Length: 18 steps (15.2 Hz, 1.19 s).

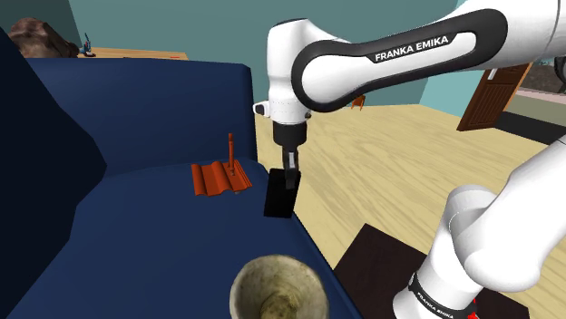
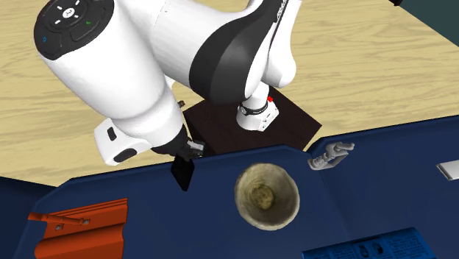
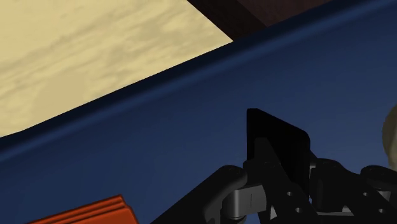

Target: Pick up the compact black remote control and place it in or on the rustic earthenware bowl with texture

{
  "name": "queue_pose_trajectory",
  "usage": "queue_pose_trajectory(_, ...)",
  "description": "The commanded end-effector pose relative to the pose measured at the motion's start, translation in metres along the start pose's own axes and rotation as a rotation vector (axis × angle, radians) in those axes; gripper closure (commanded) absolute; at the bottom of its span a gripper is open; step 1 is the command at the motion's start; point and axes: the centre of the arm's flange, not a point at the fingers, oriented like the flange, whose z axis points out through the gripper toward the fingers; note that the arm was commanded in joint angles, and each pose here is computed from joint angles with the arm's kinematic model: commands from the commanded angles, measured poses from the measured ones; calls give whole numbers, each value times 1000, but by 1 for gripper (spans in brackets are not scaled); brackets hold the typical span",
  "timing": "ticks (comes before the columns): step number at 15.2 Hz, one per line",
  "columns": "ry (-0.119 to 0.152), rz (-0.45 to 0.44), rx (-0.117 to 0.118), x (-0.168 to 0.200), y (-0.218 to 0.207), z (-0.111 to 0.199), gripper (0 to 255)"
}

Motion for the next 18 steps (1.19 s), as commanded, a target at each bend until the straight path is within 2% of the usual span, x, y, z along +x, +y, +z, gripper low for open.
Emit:
queue_pose_trajectory(1,0,0,0,-1,1,-11,255)
queue_pose_trajectory(18,0,0,0,-10,0,-100,255)
